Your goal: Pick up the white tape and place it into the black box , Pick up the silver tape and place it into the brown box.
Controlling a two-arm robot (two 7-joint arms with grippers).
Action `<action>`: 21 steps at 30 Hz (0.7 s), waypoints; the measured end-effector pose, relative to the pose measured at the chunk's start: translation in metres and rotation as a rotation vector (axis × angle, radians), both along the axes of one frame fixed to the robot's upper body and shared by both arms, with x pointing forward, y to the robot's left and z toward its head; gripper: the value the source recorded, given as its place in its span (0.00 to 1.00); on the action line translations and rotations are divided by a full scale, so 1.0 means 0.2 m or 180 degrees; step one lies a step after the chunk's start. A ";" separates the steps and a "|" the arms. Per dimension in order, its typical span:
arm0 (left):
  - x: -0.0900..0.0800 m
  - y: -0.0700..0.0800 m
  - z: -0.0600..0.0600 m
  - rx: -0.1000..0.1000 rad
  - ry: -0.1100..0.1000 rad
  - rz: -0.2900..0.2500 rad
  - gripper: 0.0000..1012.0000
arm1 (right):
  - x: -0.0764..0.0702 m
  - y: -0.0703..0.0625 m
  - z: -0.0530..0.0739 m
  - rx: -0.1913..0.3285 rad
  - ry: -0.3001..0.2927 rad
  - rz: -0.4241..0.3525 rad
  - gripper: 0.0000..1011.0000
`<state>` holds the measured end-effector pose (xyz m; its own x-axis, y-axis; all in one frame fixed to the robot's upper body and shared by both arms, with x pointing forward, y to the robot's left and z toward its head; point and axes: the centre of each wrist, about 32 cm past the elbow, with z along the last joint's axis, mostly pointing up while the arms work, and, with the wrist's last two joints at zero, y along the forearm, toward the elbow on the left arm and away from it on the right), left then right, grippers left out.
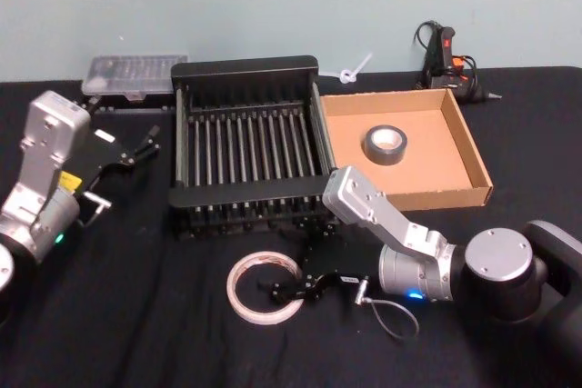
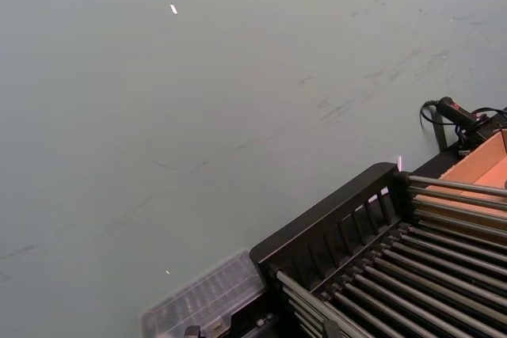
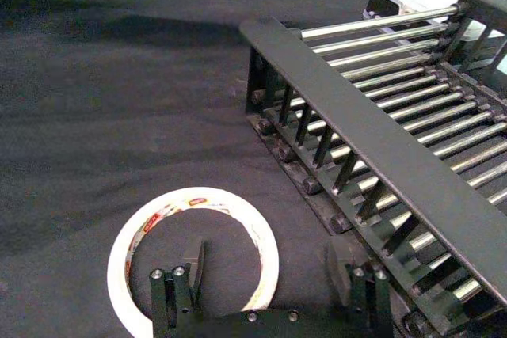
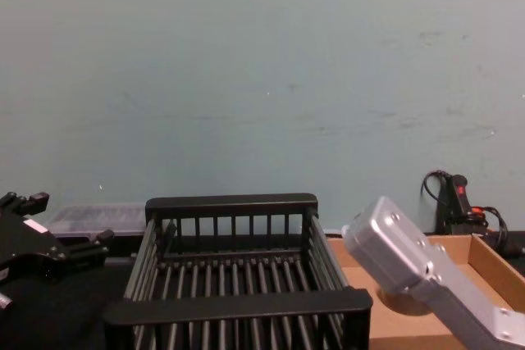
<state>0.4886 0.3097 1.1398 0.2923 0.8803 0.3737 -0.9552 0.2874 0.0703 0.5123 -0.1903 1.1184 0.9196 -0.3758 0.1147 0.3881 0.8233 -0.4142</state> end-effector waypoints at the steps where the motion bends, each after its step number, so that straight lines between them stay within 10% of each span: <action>1: 0.00 0.00 0.00 0.0000 0.0000 0.0000 0.99 | 0.00 0.00 0.00 0.0001 0.0000 0.0000 0.99; 21: 0.00 0.00 0.00 0.0000 0.0000 0.0000 0.99 | 0.00 0.00 0.00 0.0013 0.0007 0.0008 0.51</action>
<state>0.4886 0.3097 1.1398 0.2923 0.8803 0.3737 -0.9553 0.2873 0.0703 0.5126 -0.1906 1.1185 0.9208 -0.3740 0.1110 0.3851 0.8260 -0.4116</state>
